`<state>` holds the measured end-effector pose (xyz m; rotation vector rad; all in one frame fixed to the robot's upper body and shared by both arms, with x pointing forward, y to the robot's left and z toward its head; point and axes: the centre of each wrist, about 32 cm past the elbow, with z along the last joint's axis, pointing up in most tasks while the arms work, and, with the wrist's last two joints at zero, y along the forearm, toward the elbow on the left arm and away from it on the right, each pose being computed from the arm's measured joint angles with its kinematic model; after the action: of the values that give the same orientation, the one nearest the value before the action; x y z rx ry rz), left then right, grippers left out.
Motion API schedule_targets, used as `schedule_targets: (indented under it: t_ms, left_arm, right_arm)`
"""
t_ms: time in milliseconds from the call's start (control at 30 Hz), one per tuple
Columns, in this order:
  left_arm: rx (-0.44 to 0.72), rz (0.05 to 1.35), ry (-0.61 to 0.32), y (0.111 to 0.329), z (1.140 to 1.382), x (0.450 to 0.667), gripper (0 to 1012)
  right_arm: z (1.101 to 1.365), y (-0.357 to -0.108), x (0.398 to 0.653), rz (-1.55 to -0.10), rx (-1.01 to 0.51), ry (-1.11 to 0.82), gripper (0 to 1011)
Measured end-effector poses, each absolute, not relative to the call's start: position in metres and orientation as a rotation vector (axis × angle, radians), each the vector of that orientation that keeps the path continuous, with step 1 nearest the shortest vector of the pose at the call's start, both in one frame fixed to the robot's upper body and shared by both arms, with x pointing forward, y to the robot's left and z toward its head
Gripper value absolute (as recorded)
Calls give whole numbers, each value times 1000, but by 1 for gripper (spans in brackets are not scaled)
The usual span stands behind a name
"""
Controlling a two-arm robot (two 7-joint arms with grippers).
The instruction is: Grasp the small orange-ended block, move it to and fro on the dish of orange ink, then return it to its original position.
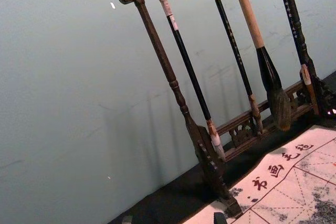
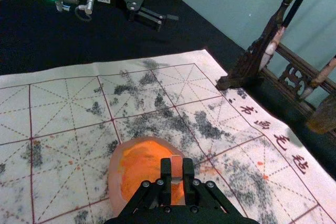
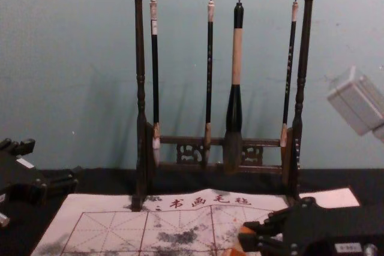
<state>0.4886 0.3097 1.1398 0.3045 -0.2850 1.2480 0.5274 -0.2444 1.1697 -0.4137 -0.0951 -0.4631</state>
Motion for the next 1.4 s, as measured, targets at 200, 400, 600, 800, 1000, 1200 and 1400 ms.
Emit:
schedule_targets:
  t_ms: [200,400,600,800,1000,1200,1400]
  left_arm:
    - [305,1248,-285,310,1140,489,1001]
    - [304,1248,-285,310,1140,489,1001]
    - [304,1248,-285,310,1140,489,1001]
    - [304,1248,-285,310,1140,489,1001]
    - [304,1248,-285,310,1140,489,1001]
    - [304,1248,-285,310,1140,489,1001]
    - [304,1248,-285,310,1140,489,1001]
  right_arm:
    - [1171,-251,521,-454,-413,-90,101]
    - [1171,-255,513,-438,-406,-81,100]
    - [1172,-256,508,-420,-400,-81,101]
    - [1171,-252,507,-402,-401,-81,101]
    - [1172,-247,509,-390,-406,-88,100]
    - [1173,-242,513,-380,-414,-98,100]
    - [1173,-238,520,-382,-420,-101,101]
